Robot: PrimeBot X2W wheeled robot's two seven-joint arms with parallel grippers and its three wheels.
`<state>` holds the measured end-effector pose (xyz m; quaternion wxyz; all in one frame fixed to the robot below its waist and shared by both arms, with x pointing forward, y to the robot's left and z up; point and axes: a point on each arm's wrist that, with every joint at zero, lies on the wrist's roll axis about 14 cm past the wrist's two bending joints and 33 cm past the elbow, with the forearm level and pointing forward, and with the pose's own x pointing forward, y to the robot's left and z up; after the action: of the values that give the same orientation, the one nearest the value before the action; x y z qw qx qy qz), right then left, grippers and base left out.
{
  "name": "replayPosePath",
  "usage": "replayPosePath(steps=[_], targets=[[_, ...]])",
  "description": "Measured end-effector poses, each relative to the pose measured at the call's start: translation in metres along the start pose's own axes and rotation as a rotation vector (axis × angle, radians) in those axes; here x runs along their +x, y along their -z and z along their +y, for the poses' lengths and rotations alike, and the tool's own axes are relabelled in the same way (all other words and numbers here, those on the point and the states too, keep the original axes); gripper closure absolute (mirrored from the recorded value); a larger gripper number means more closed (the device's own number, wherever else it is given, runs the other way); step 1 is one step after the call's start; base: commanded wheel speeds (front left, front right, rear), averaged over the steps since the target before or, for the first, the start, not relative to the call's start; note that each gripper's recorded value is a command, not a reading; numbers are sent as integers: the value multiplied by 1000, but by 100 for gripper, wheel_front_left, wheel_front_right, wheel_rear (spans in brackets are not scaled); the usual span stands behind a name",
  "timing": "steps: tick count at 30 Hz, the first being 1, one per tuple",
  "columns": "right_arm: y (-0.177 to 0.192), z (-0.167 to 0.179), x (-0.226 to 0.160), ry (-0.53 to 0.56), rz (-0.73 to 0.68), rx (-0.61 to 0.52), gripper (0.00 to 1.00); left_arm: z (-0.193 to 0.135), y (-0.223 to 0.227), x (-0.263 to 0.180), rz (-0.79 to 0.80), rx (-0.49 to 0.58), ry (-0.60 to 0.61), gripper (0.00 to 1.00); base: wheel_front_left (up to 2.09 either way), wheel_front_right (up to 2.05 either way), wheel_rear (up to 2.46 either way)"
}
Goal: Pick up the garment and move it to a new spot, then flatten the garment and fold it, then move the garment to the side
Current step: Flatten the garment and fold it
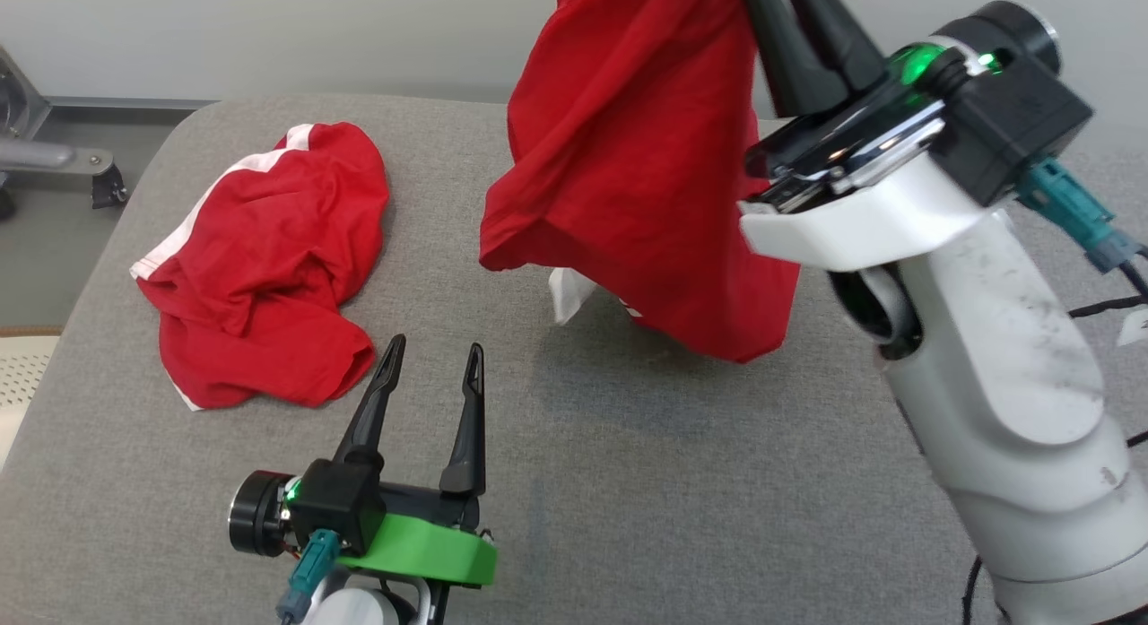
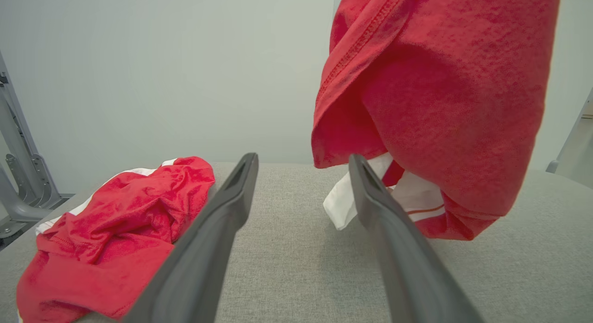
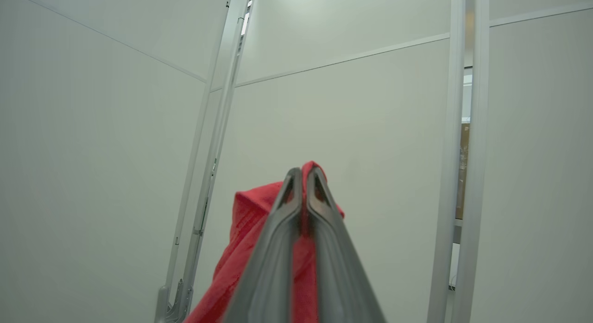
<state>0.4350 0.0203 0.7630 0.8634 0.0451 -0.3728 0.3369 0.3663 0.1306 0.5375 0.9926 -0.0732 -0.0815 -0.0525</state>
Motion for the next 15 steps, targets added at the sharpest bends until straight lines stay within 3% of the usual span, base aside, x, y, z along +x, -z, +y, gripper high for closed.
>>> replayPosePath(steps=[5, 10, 15], targets=[[8, -73, -39, 148, 88, -151, 100, -6, 2, 4, 3, -6, 18, 0, 0, 0, 0], [23, -174, -129, 402, 282, -300, 100, -11, 9, 12, 18, -8, 39, 0, 0, 0, 0], [35, -234, -229, 626, 504, -363, 100, -19, 17, 23, 32, -15, 72, 0, 0, 0, 0]])
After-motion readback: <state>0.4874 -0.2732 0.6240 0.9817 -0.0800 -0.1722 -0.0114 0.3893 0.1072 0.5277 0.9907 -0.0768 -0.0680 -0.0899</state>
